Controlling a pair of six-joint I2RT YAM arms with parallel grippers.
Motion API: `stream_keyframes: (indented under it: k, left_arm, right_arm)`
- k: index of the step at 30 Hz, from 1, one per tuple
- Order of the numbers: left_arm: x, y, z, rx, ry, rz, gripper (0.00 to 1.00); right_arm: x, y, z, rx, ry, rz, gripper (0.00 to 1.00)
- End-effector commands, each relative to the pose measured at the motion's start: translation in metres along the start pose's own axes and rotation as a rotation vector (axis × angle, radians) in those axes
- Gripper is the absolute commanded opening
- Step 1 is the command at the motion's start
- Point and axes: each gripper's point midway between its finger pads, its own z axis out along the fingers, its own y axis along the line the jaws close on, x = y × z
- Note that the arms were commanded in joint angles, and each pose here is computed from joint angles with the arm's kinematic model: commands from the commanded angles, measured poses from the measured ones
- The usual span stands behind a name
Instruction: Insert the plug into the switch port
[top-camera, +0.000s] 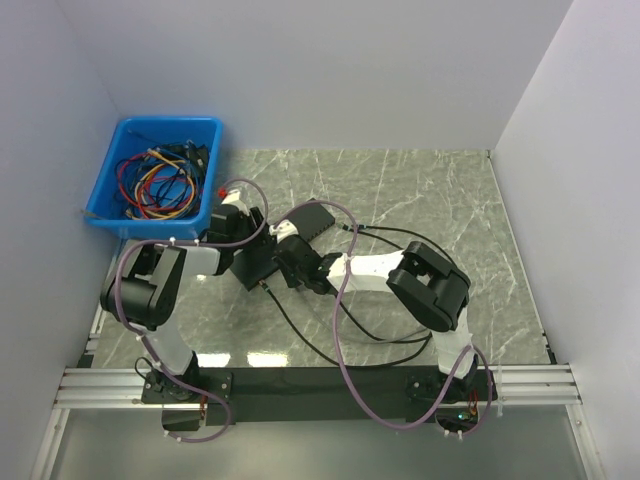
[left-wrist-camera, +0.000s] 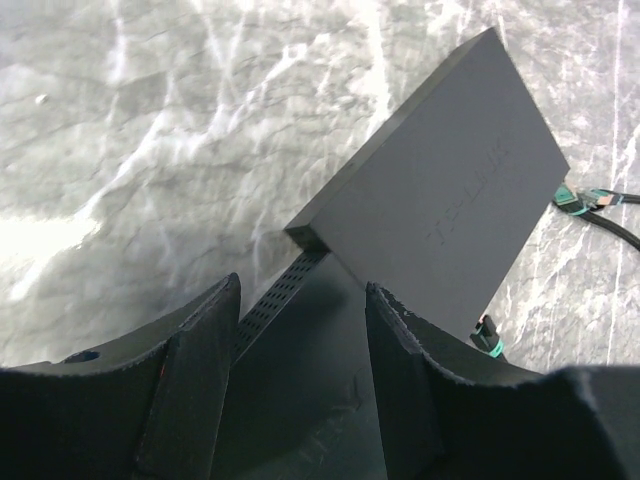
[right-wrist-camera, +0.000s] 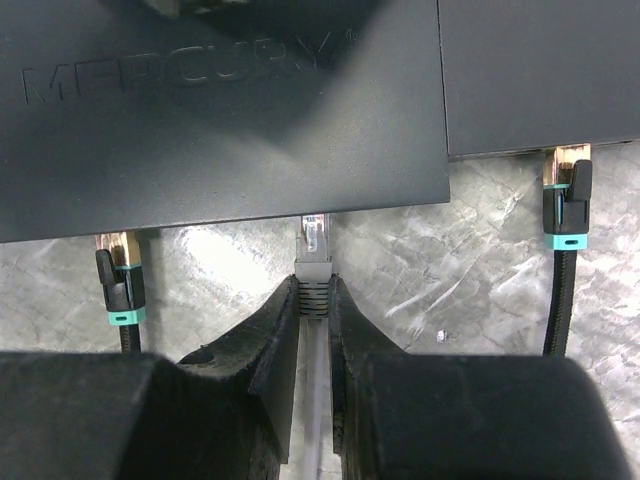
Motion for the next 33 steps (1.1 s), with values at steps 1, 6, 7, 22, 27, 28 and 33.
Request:
stream_keyframes:
  k: [1, 6, 7, 22, 27, 28, 33]
  left_arm:
    - [0.074, -0.033, -0.009, 0.139, 0.264, -0.027, 0.57]
    - [0.099, -0.038, -0.011, 0.164, 0.308, -0.042, 0.57]
    - [0.109, -0.039, -0.014, 0.17, 0.317, -0.058, 0.56]
    - [0.193, -0.043, -0.044, 0.145, 0.499, -0.14, 0.55]
    - [0.196, -0.044, -0.046, 0.141, 0.506, -0.136, 0.56]
    - [0.195, -0.045, -0.047, 0.144, 0.505, -0.133, 0.56]
    - [0.186, -0.047, -0.046, 0.143, 0.476, -0.117, 0.56]
  right_arm:
    - [-0.058, 0.002, 0.001, 0.004, -0.167, 0.026, 0.0]
    - [-0.068, 0.003, 0.002, 0.003, -0.198, 0.012, 0.0]
    - [-0.073, 0.004, 0.002, 0.0, -0.212, 0.004, 0.0]
    - [-0.117, -0.024, -0.007, 0.158, -0.422, 0.05, 0.0]
    - [-0.125, -0.03, 0.003, 0.196, -0.45, 0.087, 0.0]
    - [-0.126, -0.029, 0.004, 0.195, -0.452, 0.092, 0.0]
    - [-0.103, -0.026, 0.011, 0.162, -0.4, 0.085, 0.24]
